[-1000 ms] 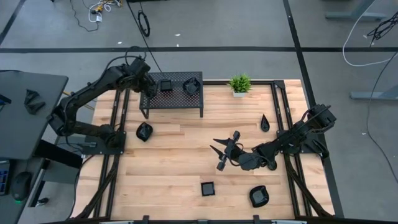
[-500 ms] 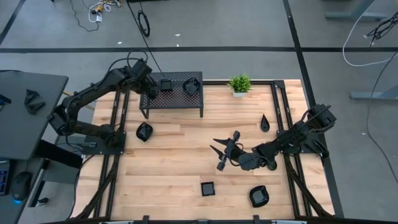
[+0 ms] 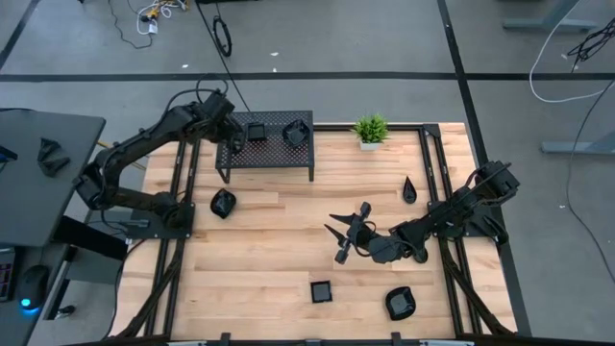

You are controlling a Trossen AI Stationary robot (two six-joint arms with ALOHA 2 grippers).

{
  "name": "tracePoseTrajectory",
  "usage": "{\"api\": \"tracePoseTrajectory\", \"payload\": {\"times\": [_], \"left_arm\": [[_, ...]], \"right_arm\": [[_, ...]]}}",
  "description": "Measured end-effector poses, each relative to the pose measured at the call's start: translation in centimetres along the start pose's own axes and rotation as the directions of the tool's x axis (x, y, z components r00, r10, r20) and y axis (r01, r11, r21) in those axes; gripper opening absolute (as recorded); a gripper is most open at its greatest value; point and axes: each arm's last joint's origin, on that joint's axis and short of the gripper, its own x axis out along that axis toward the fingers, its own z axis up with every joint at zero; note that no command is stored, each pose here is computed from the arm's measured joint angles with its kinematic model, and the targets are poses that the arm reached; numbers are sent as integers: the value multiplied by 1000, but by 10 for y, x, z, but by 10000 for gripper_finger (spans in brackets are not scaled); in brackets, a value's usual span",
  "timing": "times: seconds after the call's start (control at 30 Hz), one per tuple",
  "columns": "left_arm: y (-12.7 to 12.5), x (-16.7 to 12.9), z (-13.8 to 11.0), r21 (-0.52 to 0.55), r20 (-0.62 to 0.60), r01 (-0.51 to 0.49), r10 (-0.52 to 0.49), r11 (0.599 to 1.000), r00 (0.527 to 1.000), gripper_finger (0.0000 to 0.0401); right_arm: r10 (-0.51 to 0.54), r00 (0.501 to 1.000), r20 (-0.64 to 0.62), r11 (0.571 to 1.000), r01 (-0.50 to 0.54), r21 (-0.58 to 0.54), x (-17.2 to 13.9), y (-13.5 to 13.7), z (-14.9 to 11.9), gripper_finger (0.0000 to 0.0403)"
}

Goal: Pick & Place Mini shaped plates
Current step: Stack the black drop shaped plate on top of the black drop shaped plates on the shelf

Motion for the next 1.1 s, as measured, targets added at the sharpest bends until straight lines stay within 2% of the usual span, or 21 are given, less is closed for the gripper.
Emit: {"api": "tracePoseTrajectory", "payload": {"times": [0.1, 0.2, 0.33, 0.43, 0.53, 0.83, 1.1], "left_arm": [[1, -8, 1, 22, 36, 28, -29, 999, 999, 91], [-1, -18, -3, 69, 41, 96, -99, 993, 994, 95], [-14, -32, -14, 145, 18, 200, -204, 969, 979, 68], [-23, -34, -20, 194, -6, 229, -232, 954, 973, 33], [-28, -32, -22, 212, -15, 231, -233, 950, 972, 7], [-39, -9, -18, 227, -43, 194, -189, 954, 981, 4], [-35, -2, -14, 217, -41, 159, -154, 963, 987, 8]], "right_arm": [[0, 1000, 0, 1000, 0, 0, 0, 0, 0, 148], [0, 1000, 0, 1000, 0, 0, 0, 0, 0, 148], [0, 1000, 0, 1000, 0, 2, 0, 0, 0, 148], [0, 1000, 2, 1000, 0, 5, 0, 0, 0, 148], [0, 1000, 4, 1000, -1, 9, 0, 0, 1, 148], [1, 1000, 6, 1000, -1, 10, 0, 0, 1, 148], [1, 1000, 7, 1000, -1, 10, 0, 0, 1, 148]]}}
